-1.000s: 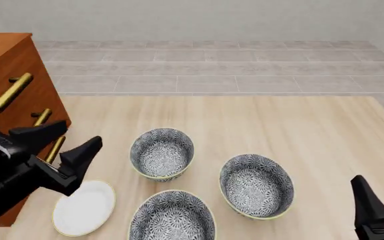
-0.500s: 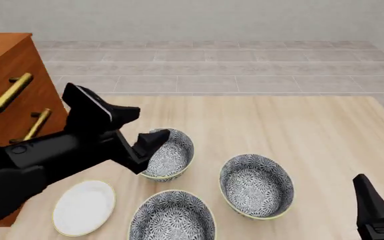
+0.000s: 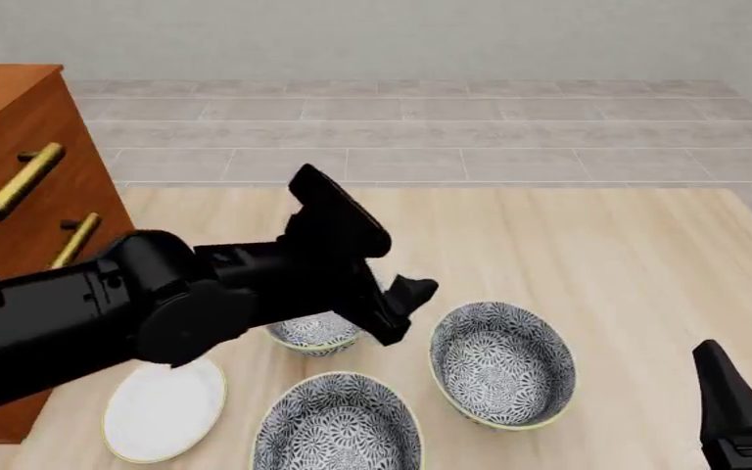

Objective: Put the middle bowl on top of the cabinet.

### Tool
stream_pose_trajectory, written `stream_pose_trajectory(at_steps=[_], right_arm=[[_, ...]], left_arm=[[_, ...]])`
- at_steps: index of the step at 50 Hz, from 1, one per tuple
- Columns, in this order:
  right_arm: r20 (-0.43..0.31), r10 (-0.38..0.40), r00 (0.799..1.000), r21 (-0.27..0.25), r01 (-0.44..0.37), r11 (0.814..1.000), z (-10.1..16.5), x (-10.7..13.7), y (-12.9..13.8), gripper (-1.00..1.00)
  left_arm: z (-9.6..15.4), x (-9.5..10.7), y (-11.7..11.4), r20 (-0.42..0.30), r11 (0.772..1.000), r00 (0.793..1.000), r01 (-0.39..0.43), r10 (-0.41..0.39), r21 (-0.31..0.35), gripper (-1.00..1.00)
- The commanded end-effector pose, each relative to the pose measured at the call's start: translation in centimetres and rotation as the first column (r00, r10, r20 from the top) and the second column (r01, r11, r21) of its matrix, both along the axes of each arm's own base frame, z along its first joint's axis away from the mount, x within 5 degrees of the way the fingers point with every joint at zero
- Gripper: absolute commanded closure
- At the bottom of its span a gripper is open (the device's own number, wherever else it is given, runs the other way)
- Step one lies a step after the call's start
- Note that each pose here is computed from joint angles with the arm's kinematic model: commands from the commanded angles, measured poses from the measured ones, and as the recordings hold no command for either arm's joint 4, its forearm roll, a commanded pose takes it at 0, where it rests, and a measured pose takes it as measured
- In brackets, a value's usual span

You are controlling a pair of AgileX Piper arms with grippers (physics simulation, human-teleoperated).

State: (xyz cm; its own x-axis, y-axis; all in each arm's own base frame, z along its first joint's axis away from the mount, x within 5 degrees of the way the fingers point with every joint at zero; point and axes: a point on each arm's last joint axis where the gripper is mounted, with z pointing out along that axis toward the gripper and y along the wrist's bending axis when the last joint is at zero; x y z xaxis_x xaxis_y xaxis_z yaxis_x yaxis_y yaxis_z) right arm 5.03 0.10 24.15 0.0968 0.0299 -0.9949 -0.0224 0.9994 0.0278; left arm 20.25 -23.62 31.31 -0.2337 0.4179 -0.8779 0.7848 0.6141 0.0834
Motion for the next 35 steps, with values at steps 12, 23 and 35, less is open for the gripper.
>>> stream_pose_trajectory(at_steps=[12,23,35], right_arm=[[-0.006,-0.001,1.0,0.004,0.001,1.0,-0.1,0.0,0.0,-1.0],[-0.013,0.006,1.0,0.006,-0.006,1.0,-0.4,0.1,0.0,-1.0],[-0.019,0.011,1.0,0.005,-0.011,1.0,-0.6,0.5,0.1,-1.0]], left_arm=[[-2.4,1.3,-4.0,-0.059,0.995,0.997,0.056,-0.051,0.086,-1.0],[-3.6,1.8,-4.6,-0.085,0.994,0.996,0.049,-0.04,0.098,-1.0],[-5.8,2.1,-5.5,-0.116,0.991,0.992,0.055,-0.041,0.123,-1.0]])
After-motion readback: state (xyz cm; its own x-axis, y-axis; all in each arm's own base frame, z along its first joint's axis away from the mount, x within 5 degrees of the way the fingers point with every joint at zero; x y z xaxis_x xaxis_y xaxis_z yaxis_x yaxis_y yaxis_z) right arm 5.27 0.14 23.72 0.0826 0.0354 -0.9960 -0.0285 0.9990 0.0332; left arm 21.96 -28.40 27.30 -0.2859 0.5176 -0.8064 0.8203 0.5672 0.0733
